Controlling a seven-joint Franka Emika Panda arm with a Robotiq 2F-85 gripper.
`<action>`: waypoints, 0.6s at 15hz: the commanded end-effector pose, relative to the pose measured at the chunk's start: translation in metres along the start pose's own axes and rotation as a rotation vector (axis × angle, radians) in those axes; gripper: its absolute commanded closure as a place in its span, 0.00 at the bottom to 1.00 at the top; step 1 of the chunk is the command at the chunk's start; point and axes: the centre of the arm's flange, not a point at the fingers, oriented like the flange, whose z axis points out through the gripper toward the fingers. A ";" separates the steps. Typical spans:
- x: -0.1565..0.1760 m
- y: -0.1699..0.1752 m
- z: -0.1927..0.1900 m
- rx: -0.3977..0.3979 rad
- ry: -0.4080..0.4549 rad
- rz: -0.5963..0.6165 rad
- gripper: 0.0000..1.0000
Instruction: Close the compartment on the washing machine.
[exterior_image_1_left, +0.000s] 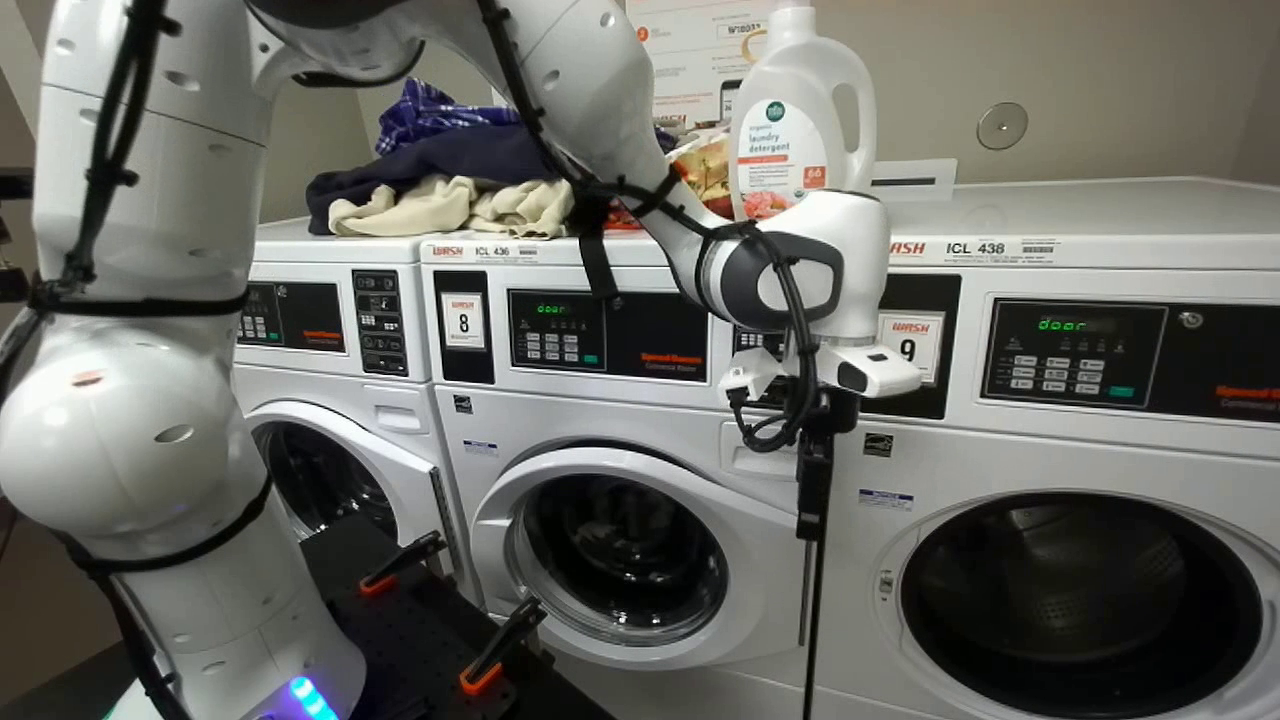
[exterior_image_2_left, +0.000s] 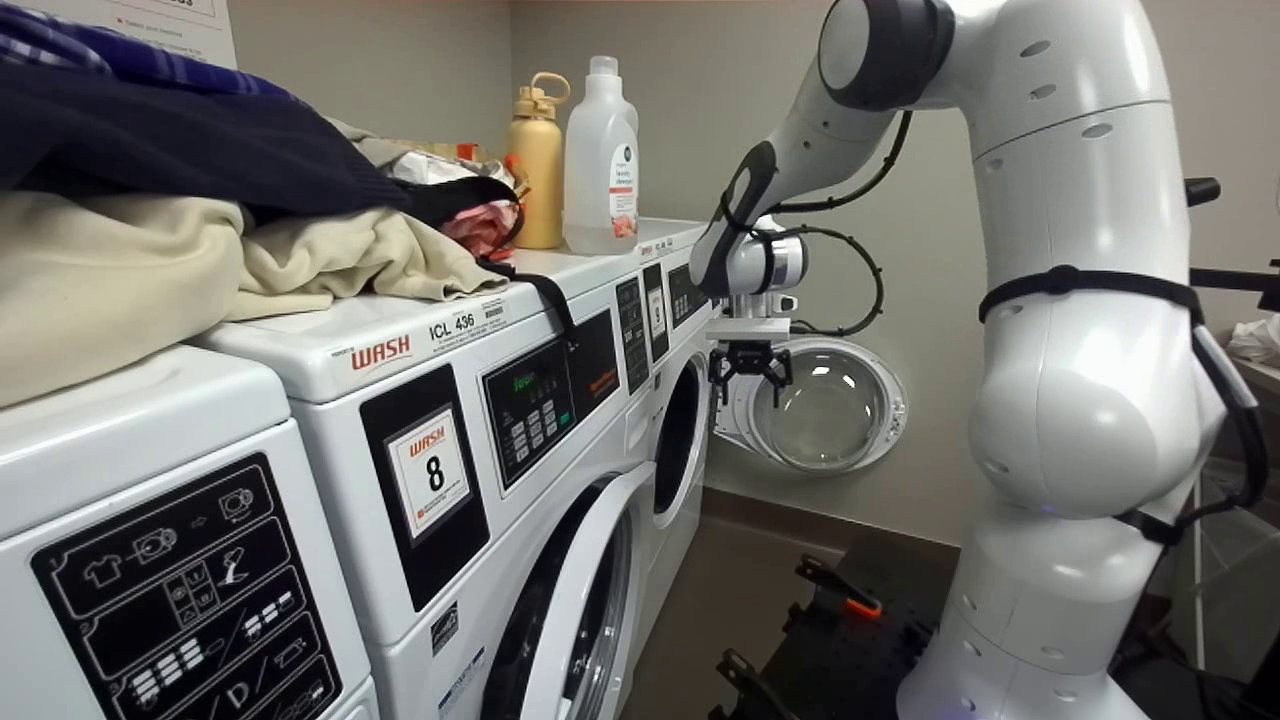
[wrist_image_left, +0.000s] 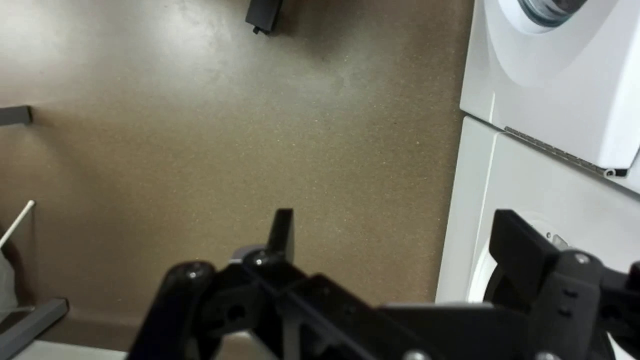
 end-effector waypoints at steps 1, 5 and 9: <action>-0.025 0.028 -0.059 -0.025 -0.007 -0.169 0.00; -0.036 0.038 -0.113 -0.032 0.006 -0.327 0.00; -0.053 0.042 -0.166 -0.025 0.031 -0.471 0.00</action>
